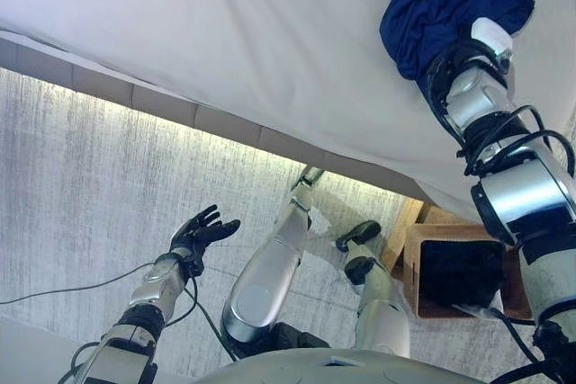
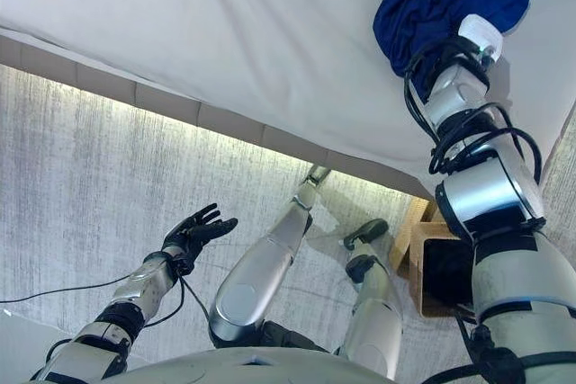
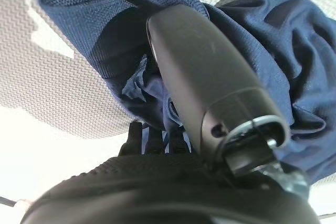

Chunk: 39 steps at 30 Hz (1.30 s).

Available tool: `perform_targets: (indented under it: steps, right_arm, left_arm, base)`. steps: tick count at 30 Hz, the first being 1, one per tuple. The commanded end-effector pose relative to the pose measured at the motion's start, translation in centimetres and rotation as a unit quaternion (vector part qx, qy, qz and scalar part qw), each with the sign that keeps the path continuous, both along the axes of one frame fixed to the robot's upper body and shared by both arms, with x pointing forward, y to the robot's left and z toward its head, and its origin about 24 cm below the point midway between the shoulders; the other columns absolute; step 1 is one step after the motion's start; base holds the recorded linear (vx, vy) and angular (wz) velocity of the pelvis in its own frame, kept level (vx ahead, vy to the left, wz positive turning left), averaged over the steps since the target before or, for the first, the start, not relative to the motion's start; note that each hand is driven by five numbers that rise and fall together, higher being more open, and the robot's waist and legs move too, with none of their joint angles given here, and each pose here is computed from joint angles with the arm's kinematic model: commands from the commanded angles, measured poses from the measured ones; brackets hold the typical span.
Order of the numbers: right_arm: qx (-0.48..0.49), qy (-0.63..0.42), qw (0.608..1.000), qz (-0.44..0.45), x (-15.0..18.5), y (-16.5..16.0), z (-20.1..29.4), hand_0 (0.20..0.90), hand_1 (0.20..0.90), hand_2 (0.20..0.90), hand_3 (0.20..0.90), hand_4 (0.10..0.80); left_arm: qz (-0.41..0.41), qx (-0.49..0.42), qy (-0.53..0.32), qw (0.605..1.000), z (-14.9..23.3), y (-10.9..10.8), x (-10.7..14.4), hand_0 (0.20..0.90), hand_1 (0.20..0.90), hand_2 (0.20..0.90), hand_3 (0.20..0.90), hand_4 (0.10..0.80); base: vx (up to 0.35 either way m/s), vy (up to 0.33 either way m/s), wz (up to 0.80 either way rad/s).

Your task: Pick up the clothes from the bed and place them into the basket

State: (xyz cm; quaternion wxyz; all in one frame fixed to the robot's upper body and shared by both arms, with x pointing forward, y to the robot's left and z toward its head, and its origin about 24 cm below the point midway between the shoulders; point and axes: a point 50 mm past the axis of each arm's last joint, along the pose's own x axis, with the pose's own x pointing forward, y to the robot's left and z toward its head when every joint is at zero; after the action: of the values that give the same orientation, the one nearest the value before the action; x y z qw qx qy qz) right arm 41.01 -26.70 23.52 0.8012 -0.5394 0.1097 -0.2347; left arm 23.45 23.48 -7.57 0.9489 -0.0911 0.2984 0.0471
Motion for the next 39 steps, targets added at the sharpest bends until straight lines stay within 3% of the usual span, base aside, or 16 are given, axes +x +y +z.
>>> perform_targets:
  steps: [1, 5, 7, 10, 16, 19, 28, 39]
  right_arm:
    - [-0.037, 0.012, 0.999, 0.032, 0.2, 0.5, 0.6, 0.300, 0.300, 0.300, 0.200, 0.100]
    - [-0.012, -0.063, 0.994, 0.085, 0.7, 2.6, 1.5, 0.300, 0.300, 0.300, 0.200, 0.100]
    - [0.007, -0.170, 0.975, 0.144, 0.4, 5.2, 3.7, 0.300, 0.300, 0.300, 0.200, 0.100]
    - [0.011, -0.273, 0.943, 0.191, -0.9, 6.5, 5.5, 0.300, 0.300, 0.300, 0.200, 0.100]
    - [-0.028, -0.465, 0.857, 0.220, -7.1, 4.7, 9.7, 0.300, 0.300, 0.300, 0.200, 0.100]
    - [-0.044, -0.504, 0.839, 0.202, -9.5, 3.2, 10.0, 0.300, 0.300, 0.300, 0.200, 0.100]
    - [-0.056, -0.511, 0.847, 0.138, -14.4, -2.5, 8.6, 0.300, 0.300, 0.300, 0.200, 0.100]
    - [-0.064, -0.404, 0.903, 0.128, -14.1, -4.5, 4.6, 0.300, 0.300, 0.300, 0.200, 0.100]
  left_arm:
    - [0.015, 0.024, 0.025, 0.999, -1.0, 2.5, -3.3, 0.900, 0.900, 0.900, 0.900, 0.800]
    - [0.014, 0.032, 0.026, 0.999, -1.0, 2.6, -3.5, 0.900, 0.900, 0.900, 0.900, 0.800]
    - [0.026, 0.041, 0.029, 0.998, -1.1, 2.8, -3.8, 0.900, 0.900, 0.900, 0.900, 0.800]
    - [0.041, 0.055, 0.034, 0.997, -1.2, 3.3, -4.2, 0.900, 0.900, 0.900, 0.900, 0.800]
    - [0.081, 0.095, 0.072, 0.990, -1.7, 5.8, -5.9, 0.900, 0.900, 0.900, 0.900, 0.800]
    - [0.082, 0.116, 0.109, 0.984, -2.3, 6.7, -7.2, 0.900, 0.900, 0.900, 0.900, 0.800]
    - [0.054, 0.159, 0.229, 0.959, -5.0, 6.9, -11.8, 0.900, 0.900, 0.900, 0.900, 0.800]
    - [-0.016, 0.138, 0.228, 0.964, -6.0, 3.2, -10.1, 0.900, 0.900, 0.900, 0.900, 0.800]
  base:
    - [-0.020, -0.050, -0.03]
    - [-0.027, -0.065, -0.04]
    - [-0.044, -0.066, -0.06]
    - [-0.032, -0.070, -0.16]
    - [-0.012, -0.083, -0.42]
    - [0.040, -0.077, -0.47]
    - [0.108, -0.070, -0.55]
    - [0.025, -0.101, -0.49]
